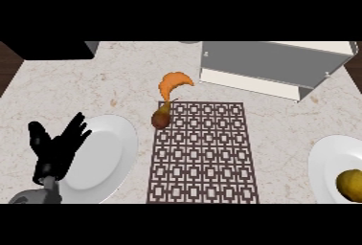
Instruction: Pick the croissant from the placemat and place it in the tiered shelf
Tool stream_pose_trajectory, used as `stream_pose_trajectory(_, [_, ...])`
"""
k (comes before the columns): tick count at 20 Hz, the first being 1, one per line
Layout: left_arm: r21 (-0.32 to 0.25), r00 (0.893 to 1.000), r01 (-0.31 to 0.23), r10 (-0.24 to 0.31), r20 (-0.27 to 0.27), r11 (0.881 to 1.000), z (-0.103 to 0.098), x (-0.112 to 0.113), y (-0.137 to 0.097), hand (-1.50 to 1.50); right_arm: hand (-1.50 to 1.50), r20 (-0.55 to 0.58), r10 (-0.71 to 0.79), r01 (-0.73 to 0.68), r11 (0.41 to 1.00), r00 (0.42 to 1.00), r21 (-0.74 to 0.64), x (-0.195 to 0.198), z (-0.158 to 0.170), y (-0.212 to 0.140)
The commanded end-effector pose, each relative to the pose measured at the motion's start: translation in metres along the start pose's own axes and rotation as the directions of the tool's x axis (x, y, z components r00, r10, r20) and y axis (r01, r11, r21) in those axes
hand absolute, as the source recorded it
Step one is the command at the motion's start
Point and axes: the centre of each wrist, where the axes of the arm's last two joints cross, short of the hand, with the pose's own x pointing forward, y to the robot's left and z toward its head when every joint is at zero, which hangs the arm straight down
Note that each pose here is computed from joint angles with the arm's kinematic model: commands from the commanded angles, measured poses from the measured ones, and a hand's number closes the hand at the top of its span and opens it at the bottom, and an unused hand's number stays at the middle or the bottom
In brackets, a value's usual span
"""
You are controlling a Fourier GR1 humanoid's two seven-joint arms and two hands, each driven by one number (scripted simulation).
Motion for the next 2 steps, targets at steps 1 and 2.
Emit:
stream_pose_trajectory(1, [-0.005,0.998,0.002,-0.002,-0.063,1.0,0.008,-0.012,0.0,0.0,-1.5,0.022,0.006,-0.006,1.0,1.0,0.022,-0.015,0.0,-0.043])
stream_pose_trajectory(2, [-0.005,1.0,0.0,0.0,-0.028,1.0,0.012,-0.009,-0.004,0.0,-1.5,0.018,-0.022,0.022,0.999,1.0,0.023,-0.011,-0.008,-0.069])
